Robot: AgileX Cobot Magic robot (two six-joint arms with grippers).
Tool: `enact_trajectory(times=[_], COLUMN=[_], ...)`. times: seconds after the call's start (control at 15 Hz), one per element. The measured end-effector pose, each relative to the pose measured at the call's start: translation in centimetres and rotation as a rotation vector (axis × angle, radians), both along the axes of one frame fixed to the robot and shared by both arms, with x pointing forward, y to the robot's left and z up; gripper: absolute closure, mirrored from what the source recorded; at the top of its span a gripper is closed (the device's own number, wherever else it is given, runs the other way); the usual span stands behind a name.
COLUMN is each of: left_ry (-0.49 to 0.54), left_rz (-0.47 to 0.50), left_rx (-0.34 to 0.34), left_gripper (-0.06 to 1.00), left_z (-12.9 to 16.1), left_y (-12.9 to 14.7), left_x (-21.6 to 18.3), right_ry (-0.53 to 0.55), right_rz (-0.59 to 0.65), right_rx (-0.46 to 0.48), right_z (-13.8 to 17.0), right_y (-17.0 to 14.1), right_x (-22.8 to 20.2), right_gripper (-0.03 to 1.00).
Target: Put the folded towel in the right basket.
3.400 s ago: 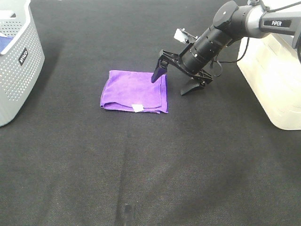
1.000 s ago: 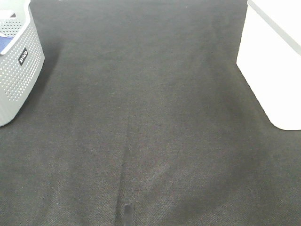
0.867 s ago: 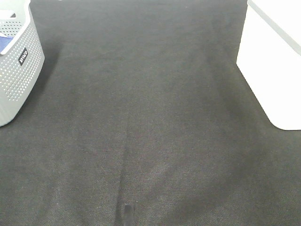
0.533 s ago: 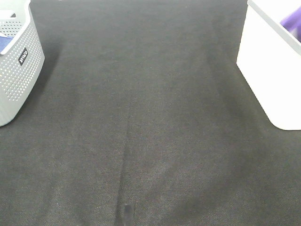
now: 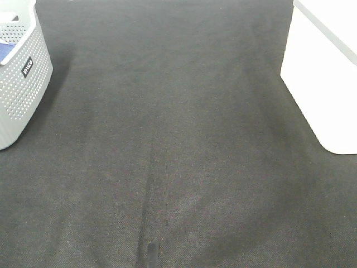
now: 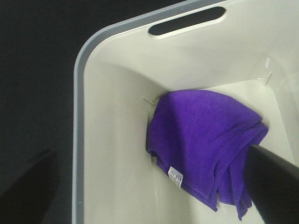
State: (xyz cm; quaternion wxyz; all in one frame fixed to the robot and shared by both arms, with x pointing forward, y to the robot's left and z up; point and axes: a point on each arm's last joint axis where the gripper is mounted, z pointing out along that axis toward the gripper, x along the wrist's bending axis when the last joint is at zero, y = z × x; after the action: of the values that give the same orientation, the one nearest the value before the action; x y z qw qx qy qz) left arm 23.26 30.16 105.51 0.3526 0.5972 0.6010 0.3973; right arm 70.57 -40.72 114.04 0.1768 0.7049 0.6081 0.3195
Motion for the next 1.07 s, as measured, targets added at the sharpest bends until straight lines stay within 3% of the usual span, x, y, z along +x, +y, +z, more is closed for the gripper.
enact_trajectory(times=[0.27, 0.53, 0.67, 0.93, 1.0, 1.07], left_ry=[0.000, 0.000, 0.000, 0.000, 0.000, 0.000], left_rz=[0.000, 0.000, 0.000, 0.000, 0.000, 0.000], left_rx=[0.000, 0.000, 0.000, 0.000, 0.000, 0.000], left_gripper=[-0.05, -0.05, -0.05, -0.05, -0.05, -0.05], left_z=[0.0, 0.0, 0.0, 0.0, 0.0, 0.0], left_y=[0.0, 0.0, 0.0, 0.0, 0.0, 0.0], left_x=[0.0, 0.0, 0.0, 0.0, 0.0, 0.0], right_ry=[-0.005, 0.021, 0.104, -0.020, -0.020, -0.037], right_rz=[0.072, 0.098, 0.089, 0.068, 0.068, 0.066], right_rx=[-0.216, -0.248, -0.243, -0.263, -0.263, -0.264], right_z=[2.3, 4.5, 3.8, 4.2, 4.2, 3.5], right_y=[8.0, 10.5, 10.5, 10.5, 10.5, 10.6], right_x=[-0.3, -4.6, -8.7, -23.9, -23.9, -27.3], right_gripper=[-0.02, -0.02, -0.02, -0.02, -0.02, -0.02])
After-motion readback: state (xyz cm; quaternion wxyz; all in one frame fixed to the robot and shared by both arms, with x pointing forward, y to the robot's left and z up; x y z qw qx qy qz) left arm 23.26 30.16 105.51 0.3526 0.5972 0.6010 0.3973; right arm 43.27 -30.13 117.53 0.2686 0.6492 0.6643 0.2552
